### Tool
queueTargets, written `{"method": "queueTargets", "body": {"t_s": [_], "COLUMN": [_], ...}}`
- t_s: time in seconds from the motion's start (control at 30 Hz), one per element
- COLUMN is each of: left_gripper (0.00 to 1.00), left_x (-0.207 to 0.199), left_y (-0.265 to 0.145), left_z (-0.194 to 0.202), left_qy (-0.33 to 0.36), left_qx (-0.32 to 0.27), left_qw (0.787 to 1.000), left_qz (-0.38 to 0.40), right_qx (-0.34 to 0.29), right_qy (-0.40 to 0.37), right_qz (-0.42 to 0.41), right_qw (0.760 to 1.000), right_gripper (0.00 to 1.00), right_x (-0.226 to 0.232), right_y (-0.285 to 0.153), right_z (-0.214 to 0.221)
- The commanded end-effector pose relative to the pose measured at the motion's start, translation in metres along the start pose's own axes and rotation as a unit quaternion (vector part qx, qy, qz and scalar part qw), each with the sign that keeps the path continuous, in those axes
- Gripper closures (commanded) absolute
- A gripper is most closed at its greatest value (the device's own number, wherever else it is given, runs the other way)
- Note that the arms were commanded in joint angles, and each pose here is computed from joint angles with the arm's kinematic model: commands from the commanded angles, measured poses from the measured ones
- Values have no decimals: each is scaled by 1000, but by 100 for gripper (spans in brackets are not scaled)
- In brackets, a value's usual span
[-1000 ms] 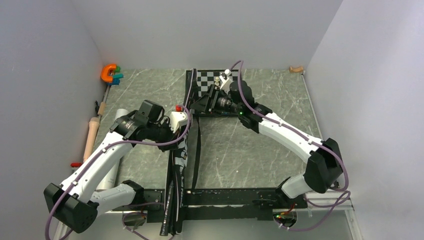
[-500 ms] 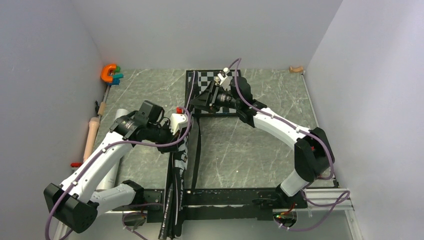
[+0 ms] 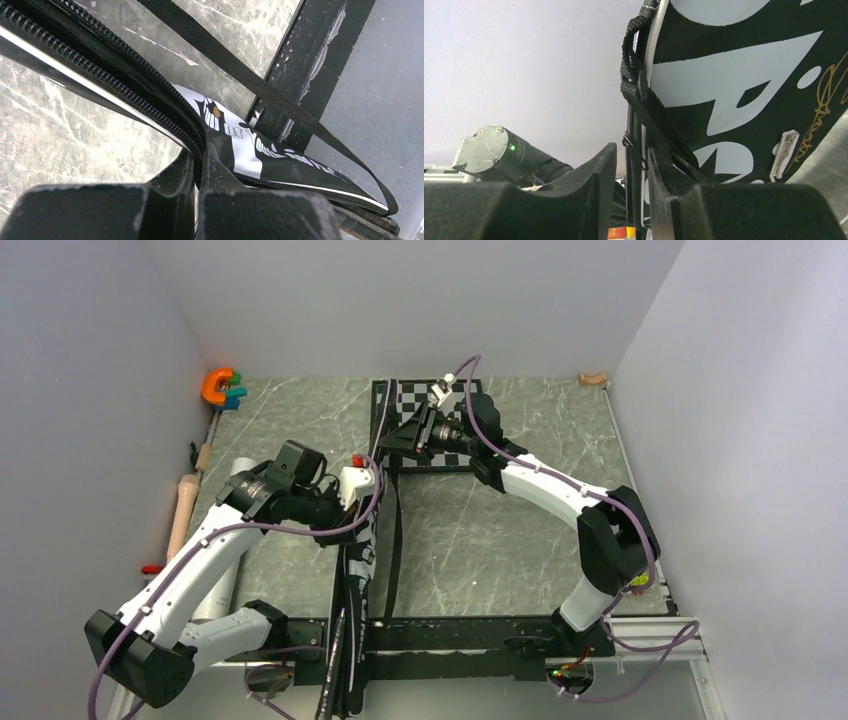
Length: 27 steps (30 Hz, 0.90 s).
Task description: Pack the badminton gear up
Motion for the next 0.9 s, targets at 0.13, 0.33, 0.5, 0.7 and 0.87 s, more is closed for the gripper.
{"method": "queueTargets", "body": {"t_s": [0.13, 0.33, 0.5, 0.7, 0.87], "left_gripper": [100, 100, 100, 100, 100], "left_x": [-15, -14, -12, -9, -11], "left_y": [-17, -18, -18, -17, -16], "left_z": [-24, -24, -24, -21, -22], "left_qy": [49, 48, 47, 46, 45], "left_qx": [-49, -48, -46, -42, -44], "left_qw": [997, 998, 998, 998, 998], "left_qz": [19, 16, 9, 4, 9], "right_qx": [-3, -3, 3, 21, 19], "right_qy": [-19, -21, -25, -34, -37], "right_qz": [-62, -64, -63, -51, -44], "right_qw": [998, 998, 998, 998, 998], "right_gripper": [83, 100, 100, 93, 76], "right_x": [27, 30, 32, 27, 23], "right_y": [-6, -10, -16, -27, -31], "right_z": [-8, -5, 0, 15, 17]}}
Point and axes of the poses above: each gripper's point midway between its finger pads, its own y axis out along the fingers, its own x axis along the line the jaws close on, z = x × y, the point moved 1 cm from there along -y, back along the fingers, and after that the axes turned 1 degree about -y, right-handed, at the moved point
